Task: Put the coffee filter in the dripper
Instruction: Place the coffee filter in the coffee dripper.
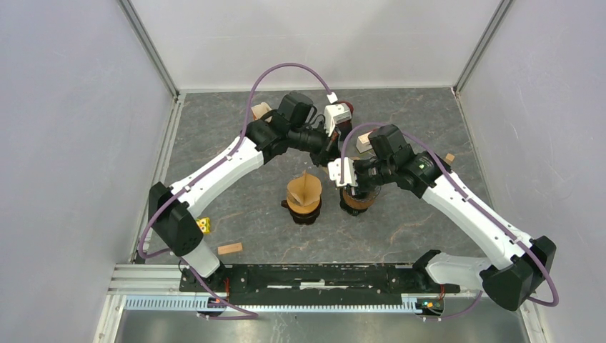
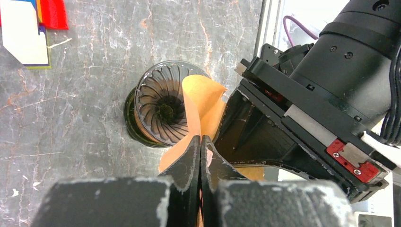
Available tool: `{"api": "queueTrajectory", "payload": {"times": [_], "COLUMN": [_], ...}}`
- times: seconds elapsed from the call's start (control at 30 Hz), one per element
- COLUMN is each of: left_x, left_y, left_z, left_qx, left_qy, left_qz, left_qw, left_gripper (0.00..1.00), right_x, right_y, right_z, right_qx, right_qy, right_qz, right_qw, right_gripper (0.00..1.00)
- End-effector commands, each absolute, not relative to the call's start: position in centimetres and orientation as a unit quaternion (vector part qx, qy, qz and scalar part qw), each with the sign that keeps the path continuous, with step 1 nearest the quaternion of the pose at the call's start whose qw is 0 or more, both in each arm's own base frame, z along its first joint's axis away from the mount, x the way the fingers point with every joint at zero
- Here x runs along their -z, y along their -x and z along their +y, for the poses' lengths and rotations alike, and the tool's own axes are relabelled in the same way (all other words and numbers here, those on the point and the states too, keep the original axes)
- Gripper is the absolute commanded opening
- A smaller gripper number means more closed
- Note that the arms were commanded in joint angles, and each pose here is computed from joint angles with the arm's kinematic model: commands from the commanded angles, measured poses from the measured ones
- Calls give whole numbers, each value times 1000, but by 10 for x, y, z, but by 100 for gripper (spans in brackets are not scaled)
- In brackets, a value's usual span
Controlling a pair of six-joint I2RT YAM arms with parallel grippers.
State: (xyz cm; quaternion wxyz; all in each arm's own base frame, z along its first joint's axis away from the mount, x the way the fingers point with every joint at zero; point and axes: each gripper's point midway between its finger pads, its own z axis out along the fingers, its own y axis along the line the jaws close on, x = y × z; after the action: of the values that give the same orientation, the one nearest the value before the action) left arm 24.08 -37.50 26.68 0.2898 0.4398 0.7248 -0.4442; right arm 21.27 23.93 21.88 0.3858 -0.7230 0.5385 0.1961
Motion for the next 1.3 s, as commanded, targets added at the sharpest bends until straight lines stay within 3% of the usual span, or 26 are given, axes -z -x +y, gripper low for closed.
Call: {"api": "queueTrajectory", "payload": {"times": [0.0,0.83,1.1,1.27], "left_x": [-295,-301,-302,-308], "left_y": [-246,-226,-228,-233], "left_z": [-377,-377,-379,-386], "left_qx": [432,473,474,487], "left_qy": [-483,-476,-473,-454], "left_qz": [680,669,670,674], "left_qw": [345,318,320,320], "left_gripper": [2,2,2,2], "right_x": [-233,-240,-239,-227], "right_y": [-207,-244,-239,-227], "right_z": [241,223,223,226], "right_qx": [-204,-103,-110,-138], "right_qy": [725,688,693,706], "right_qz": [528,573,566,560], "right_qw": [393,434,432,412], "right_gripper": [10,45,46,38]}}
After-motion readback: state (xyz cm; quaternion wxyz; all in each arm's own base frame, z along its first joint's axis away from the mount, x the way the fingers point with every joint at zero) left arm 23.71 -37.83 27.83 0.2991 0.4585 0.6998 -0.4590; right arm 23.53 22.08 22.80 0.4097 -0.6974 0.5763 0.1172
